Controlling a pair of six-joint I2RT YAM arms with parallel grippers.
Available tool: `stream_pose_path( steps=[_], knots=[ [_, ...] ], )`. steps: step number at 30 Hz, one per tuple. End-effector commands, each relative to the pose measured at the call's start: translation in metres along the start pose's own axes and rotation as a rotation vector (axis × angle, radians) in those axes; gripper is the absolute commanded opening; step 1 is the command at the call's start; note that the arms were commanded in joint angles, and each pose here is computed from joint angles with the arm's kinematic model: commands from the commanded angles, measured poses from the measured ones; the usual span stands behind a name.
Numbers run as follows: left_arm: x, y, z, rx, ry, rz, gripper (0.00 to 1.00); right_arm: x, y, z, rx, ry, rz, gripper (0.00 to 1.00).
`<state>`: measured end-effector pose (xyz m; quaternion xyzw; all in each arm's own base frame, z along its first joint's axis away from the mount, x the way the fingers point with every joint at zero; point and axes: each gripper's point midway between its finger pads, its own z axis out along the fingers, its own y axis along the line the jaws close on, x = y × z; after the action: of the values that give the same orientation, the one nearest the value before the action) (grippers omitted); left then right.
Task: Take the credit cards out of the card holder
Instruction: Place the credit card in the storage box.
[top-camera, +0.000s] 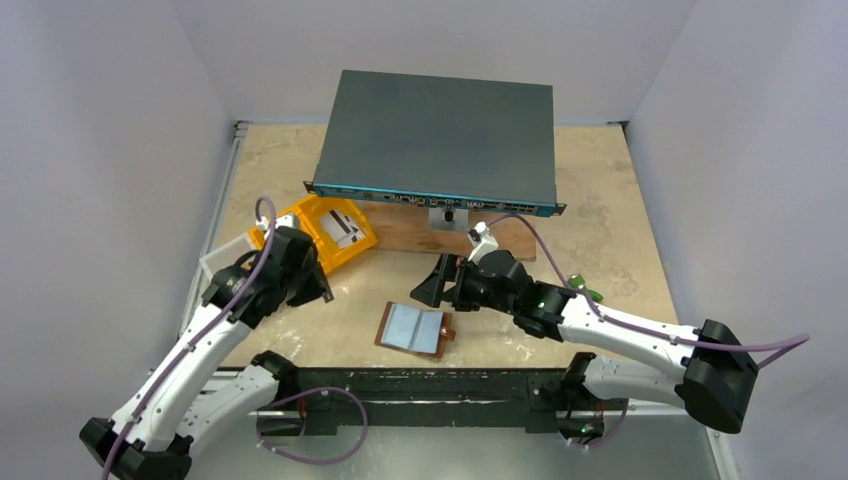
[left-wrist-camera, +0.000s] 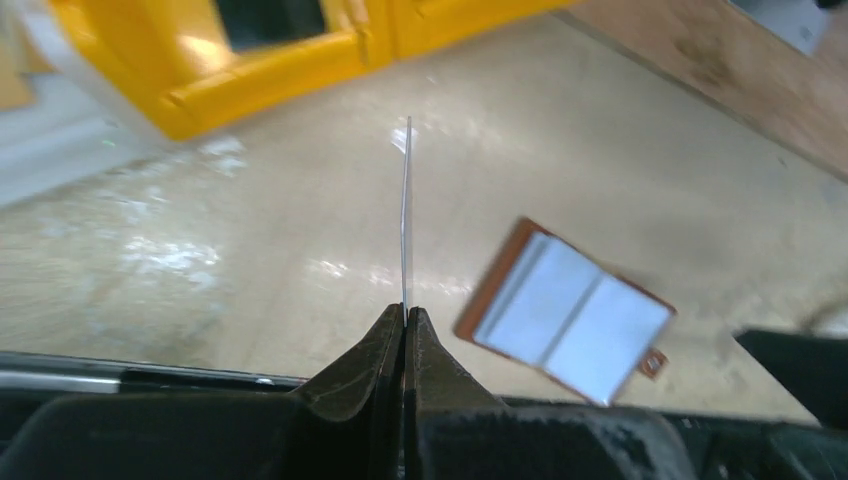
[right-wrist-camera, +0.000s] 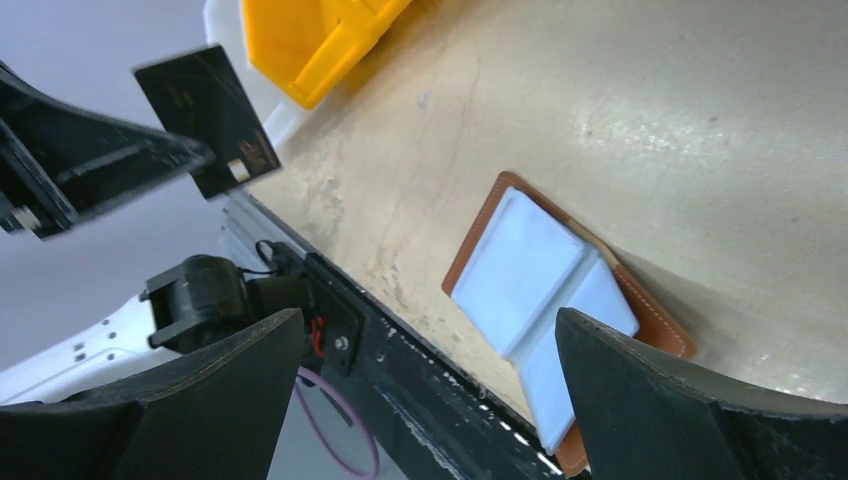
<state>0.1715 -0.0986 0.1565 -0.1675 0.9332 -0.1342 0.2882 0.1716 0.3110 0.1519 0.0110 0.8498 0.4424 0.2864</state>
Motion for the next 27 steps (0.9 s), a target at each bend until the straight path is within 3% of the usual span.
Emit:
stream_pose_path(
  steps=[1,7,12,20,27],
  knots=[
    [-0.047,0.045,-0.010,-0.322,-0.127,0.074,0.00,-0.030,0.014,-0.009,0.022,-0.090,-0.111,0.99],
    [-0.097,0.060,0.011,-0.467,-0.159,0.071,0.00,-0.037,0.012,-0.017,0.054,-0.106,-0.171,0.99],
    [-0.125,0.064,0.042,-0.506,-0.110,0.071,0.00,-0.036,0.012,-0.022,0.047,-0.105,-0.186,0.99],
    [-0.129,0.082,0.082,-0.511,0.019,-0.011,0.00,-0.033,0.006,-0.029,0.052,-0.104,-0.180,0.99],
    [-0.126,0.077,0.081,-0.463,0.033,-0.018,0.26,-0.034,0.006,-0.030,0.053,-0.111,-0.182,0.99]
  ],
)
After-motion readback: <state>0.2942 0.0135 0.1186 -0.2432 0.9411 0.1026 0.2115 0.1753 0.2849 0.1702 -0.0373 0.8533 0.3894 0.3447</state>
